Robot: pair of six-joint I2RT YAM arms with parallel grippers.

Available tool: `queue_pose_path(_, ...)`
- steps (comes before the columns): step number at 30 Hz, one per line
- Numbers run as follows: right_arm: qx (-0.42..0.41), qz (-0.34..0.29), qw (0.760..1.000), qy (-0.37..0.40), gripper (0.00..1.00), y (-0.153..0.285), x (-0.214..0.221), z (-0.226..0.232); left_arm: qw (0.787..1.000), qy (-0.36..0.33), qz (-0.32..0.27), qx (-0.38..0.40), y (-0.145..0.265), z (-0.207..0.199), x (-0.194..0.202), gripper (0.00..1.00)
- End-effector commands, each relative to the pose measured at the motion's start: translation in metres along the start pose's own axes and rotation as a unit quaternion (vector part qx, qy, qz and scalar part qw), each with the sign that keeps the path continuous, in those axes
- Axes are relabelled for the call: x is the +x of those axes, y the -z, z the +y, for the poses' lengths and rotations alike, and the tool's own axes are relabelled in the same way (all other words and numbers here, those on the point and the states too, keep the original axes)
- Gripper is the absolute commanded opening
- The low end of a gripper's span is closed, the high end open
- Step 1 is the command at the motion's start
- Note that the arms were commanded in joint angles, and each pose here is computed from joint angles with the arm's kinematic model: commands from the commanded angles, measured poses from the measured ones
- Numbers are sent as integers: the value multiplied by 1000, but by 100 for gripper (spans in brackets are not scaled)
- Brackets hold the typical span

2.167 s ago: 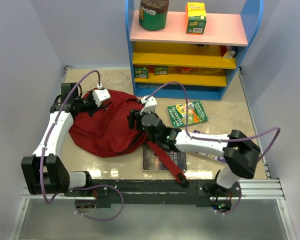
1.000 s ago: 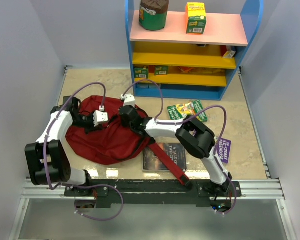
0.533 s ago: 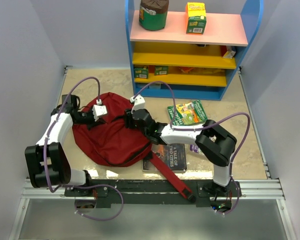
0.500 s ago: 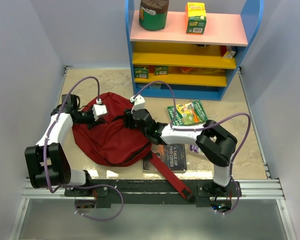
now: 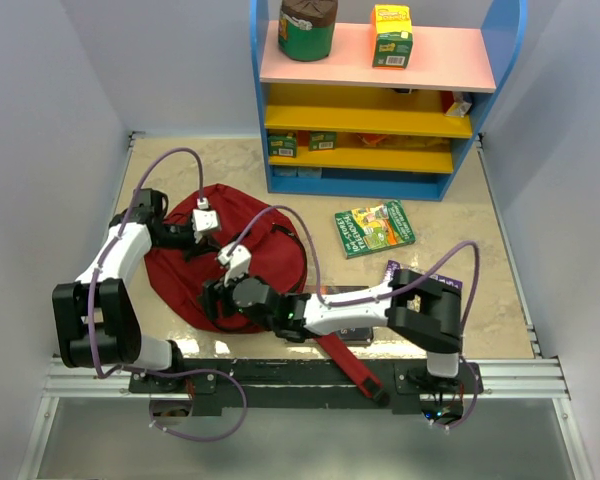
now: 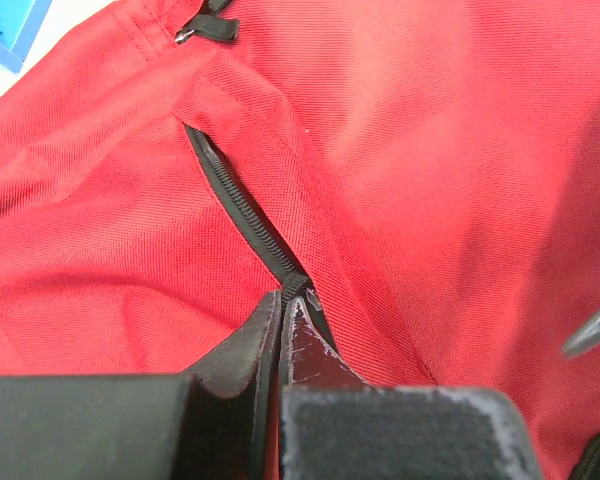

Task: Pack the student bag
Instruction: Adjust the student bag at the center of the board, then zip the student bag at the center of the board.

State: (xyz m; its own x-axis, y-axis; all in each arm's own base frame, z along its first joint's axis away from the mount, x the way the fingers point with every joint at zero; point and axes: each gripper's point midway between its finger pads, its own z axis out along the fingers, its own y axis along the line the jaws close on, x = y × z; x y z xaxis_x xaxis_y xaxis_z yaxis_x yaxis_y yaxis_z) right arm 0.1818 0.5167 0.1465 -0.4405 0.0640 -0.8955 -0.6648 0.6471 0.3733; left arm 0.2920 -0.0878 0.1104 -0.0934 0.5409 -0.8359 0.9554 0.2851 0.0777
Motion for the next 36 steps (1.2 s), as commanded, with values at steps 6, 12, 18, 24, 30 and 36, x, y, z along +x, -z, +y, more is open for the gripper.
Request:
queue_pose_path(6, 51, -16, 998, -28, 72, -33, 8, -3, 999, -35, -31, 11, 6, 1, -25, 0)
queue_pose_path(12, 60, -19, 997, -36, 71, -57, 17, 0, 999, -39, -28, 18, 7, -1, -26, 0)
queue_pose_path(18, 115, 3, 993, -23, 64, -76, 37, -14, 999, -36, -27, 28, 8, -6, -25, 0)
queue_pose_path(24, 158, 25, 987, 2, 21, -64, 48, -33, 998, -31, -31, 36, 6, -6, -26, 0)
queue_pose_path(30, 125, 19, 989, 73, 0, -12, 43, -14, 998, -31, -43, 17, 0, 17, -32, 0)
queue_pose_path(36, 35, 48, 993, 101, 0, 23, 65, 11, 992, -25, -96, -77, -3, 63, -60, 0)
